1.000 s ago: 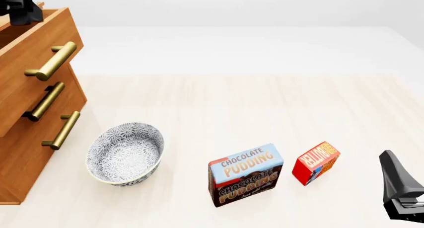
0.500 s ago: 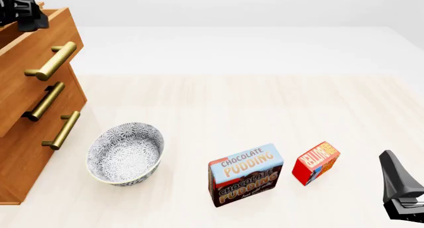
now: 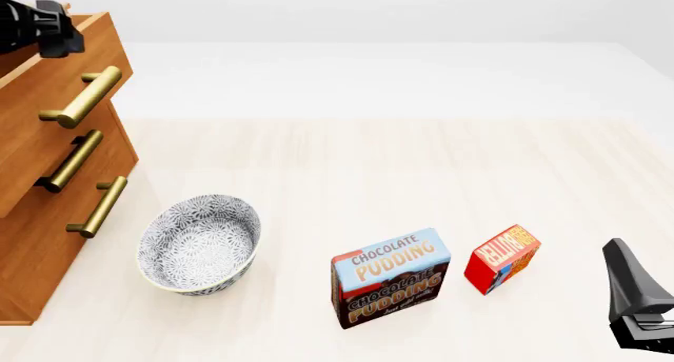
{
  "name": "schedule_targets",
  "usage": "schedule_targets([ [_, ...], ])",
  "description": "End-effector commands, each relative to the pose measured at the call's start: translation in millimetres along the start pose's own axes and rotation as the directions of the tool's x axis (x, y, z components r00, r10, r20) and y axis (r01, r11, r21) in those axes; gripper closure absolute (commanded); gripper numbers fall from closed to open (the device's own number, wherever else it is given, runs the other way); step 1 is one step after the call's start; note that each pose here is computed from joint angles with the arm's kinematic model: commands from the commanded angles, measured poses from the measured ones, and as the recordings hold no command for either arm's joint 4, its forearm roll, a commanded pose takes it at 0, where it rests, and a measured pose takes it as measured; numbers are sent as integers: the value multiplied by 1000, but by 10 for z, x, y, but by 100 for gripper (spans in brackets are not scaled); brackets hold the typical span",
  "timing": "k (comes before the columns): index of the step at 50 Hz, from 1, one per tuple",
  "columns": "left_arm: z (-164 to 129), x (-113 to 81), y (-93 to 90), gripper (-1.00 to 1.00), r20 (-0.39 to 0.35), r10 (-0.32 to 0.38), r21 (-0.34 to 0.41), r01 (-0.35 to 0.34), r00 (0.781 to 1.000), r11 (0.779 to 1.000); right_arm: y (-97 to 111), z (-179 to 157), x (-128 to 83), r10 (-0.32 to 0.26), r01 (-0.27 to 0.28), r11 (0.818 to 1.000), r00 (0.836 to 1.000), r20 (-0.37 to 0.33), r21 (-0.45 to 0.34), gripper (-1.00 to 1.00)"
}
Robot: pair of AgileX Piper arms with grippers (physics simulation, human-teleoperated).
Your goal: Put the butter at the back in the top drawer of the cabinet and close it.
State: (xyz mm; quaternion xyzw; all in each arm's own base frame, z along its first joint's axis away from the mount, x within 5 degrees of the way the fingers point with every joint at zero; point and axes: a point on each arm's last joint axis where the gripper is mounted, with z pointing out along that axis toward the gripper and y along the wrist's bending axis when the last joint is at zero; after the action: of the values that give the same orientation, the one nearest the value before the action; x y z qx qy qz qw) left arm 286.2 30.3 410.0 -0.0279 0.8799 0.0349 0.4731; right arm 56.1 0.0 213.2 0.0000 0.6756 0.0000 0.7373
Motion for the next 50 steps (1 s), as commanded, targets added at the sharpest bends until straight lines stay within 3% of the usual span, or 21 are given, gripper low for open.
schedule_targets([
  [1, 51, 29, 8, -100, -7, -6, -2, 5, 1000, 1000, 0, 0, 0, 0, 0, 1000, 1000, 0, 0, -100],
  [50, 258, 165, 24, -100, -51, -11, -7, 11, 999, 1000, 0, 0, 0, 0, 0, 1000, 1000, 0, 0, -100],
])
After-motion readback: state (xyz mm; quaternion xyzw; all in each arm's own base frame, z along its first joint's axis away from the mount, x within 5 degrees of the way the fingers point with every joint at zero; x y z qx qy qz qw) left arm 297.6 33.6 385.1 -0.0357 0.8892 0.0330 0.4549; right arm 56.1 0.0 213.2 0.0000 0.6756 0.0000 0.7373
